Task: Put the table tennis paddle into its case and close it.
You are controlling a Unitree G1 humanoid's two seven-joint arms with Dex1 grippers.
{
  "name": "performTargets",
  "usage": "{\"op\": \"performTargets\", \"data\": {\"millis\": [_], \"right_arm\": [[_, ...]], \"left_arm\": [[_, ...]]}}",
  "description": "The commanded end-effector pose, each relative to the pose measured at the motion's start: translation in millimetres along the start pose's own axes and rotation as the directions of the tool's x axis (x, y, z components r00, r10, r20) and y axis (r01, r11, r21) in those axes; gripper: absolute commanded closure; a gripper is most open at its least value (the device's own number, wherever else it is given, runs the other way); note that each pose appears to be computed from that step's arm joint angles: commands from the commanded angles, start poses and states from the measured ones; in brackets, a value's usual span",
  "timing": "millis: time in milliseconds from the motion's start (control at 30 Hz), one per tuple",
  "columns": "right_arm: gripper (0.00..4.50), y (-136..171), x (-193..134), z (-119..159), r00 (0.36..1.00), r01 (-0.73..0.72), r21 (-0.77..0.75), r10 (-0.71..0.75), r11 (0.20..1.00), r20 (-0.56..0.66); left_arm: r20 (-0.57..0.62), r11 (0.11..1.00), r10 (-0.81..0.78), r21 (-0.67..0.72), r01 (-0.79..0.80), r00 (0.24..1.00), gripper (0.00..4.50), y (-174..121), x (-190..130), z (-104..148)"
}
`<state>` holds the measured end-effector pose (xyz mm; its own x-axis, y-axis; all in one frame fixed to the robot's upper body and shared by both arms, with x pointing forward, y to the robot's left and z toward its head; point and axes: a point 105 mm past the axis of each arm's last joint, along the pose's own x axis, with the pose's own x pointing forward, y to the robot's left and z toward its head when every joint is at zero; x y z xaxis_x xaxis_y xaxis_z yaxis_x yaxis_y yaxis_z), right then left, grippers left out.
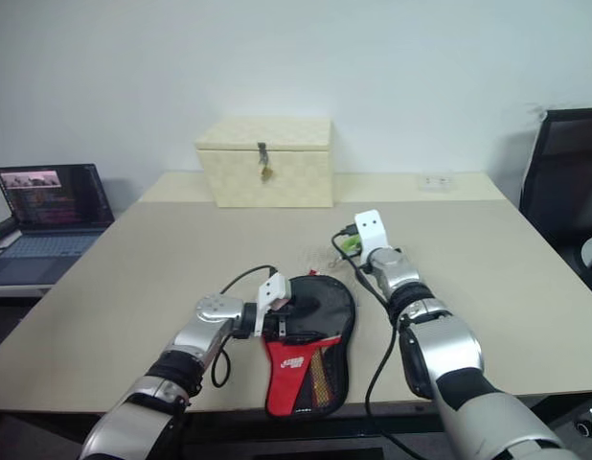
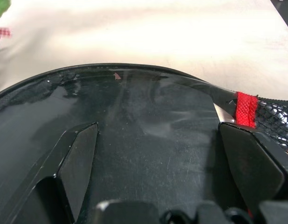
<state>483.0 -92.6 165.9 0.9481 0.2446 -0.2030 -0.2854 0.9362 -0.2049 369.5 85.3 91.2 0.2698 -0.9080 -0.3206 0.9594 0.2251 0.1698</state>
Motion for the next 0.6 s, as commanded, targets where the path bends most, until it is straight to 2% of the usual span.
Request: {"op": "performTargets", "data": {"millis": [33,133,233,367,467,533,600], "right_arm": [[4.44,-57.5,-19.4,24.3,0.991,0.087,-0.037,-0.083,0.996,0.1],[4.44,-92.7,-48.9,17.8,0.989,0.115,-0.071,-0.108,0.991,0.097],[4.44,-101.5,-85.3,5.3,0.995,0.086,-0.076,-0.082,0.993,0.059],[4.44,-78.2,-127.6,-15.0,0.999,-0.04,-0.056,0.039,0.998,-0.019],[4.44,-56.7,-143.1,-21.1,0.994,-0.103,-0.006,0.103,0.995,-0.041],[4.44,-38.0,-149.3,-22.9,0.986,-0.159,0.025,0.16,0.987,-0.049],[4.44,-7.6,-160.4,-27.6,0.953,-0.291,0.046,0.294,0.956,-0.081]], "left_arm": [[-0.093,0.997,-0.051,-0.06,0.046,0.994,0.0,-13.6,6.7,-27.9],[-0.092,0.997,-0.056,-0.054,0.051,0.994,0.0,-12.3,9.6,-26.0],[-0.091,0.997,-0.059,-0.051,0.055,0.994,0.0,-10.4,12.3,-23.6],[-0.092,0.997,-0.067,-0.048,0.063,0.993,0.0,-9.3,16.1,-22.6],[-0.089,0.997,-0.072,-0.046,0.068,0.993,0.0,-9.3,20.2,-21.2],[-0.087,0.996,-0.076,-0.042,0.073,0.993,0.0,-9.5,23.2,-19.8],[-0.082,0.996,-0.085,-0.037,0.082,0.993,0.0,-10.2,26.7,-17.4]]}}
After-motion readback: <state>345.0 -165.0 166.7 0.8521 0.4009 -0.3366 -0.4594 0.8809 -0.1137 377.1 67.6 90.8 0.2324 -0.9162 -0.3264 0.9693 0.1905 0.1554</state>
